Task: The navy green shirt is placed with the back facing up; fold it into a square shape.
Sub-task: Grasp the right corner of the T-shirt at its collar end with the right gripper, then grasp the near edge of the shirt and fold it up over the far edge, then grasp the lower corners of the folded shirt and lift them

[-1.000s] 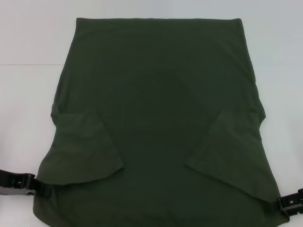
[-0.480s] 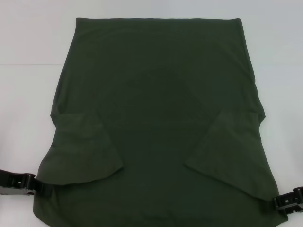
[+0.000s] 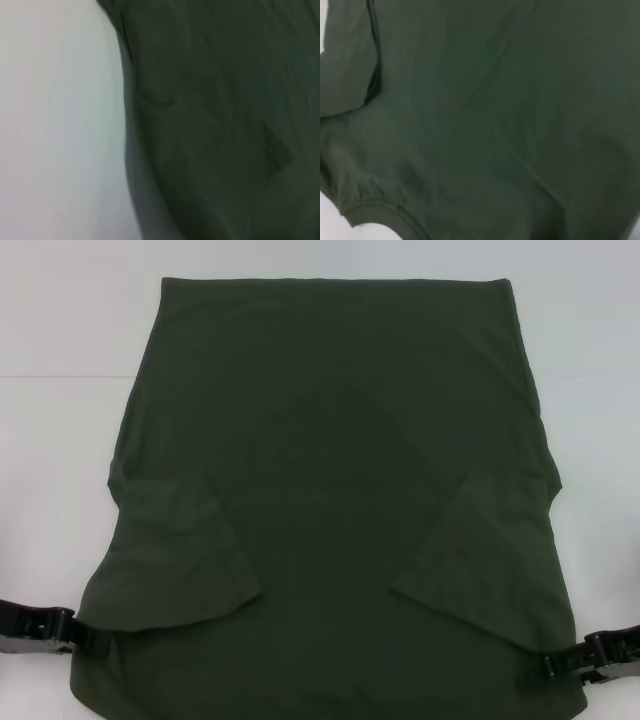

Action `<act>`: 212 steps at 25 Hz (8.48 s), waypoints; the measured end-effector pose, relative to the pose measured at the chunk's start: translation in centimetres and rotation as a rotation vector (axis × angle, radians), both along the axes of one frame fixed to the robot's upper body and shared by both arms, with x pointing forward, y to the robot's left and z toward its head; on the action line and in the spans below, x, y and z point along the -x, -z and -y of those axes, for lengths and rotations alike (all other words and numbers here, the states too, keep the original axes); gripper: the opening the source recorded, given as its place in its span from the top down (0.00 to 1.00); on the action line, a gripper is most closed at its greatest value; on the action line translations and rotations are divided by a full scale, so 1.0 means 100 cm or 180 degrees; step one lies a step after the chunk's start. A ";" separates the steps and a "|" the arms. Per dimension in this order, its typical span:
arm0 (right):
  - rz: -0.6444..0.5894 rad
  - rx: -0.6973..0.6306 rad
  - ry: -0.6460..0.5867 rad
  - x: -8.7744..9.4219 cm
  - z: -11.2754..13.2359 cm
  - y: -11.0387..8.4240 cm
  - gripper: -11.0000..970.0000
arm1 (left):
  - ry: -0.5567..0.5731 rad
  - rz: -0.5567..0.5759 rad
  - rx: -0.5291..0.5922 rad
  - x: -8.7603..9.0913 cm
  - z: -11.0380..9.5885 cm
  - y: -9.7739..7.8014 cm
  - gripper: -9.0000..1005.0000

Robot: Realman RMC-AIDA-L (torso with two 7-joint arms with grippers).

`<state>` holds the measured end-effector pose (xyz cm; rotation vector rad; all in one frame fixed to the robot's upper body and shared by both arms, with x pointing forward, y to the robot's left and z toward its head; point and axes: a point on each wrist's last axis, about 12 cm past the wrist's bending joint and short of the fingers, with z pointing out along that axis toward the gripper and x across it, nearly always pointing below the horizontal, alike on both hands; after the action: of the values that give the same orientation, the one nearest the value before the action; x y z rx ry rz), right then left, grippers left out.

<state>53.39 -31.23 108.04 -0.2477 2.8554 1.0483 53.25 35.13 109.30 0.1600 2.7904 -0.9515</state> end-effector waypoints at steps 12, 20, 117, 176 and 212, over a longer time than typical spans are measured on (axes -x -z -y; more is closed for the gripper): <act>-0.0018 -0.0044 -0.0021 -0.002 -0.005 0.000 0.25 | -0.0052 0.0033 0.0028 0.000 -0.003 -0.001 0.96; -0.0071 0.0035 0.0014 -0.002 -0.002 0.003 0.37 | -0.0036 0.0042 0.0035 0.001 -0.003 0.000 0.96; 0.2078 -0.0758 0.1140 -0.036 0.024 -0.002 0.90 | -0.1417 0.1737 0.1237 -0.039 0.020 0.014 0.96; 0.2211 -0.0325 0.1585 -0.047 0.011 0.027 0.28 | -0.2091 0.2166 0.0564 -0.056 0.058 0.055 0.66; 0.2151 -0.0846 0.0243 0.014 0.010 0.029 0.04 | -0.0513 0.1057 0.0243 -0.035 -0.005 0.010 0.17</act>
<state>51.96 -32.25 105.14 -0.3799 2.0912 1.0590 56.78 35.60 108.30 0.0724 2.4203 -0.8985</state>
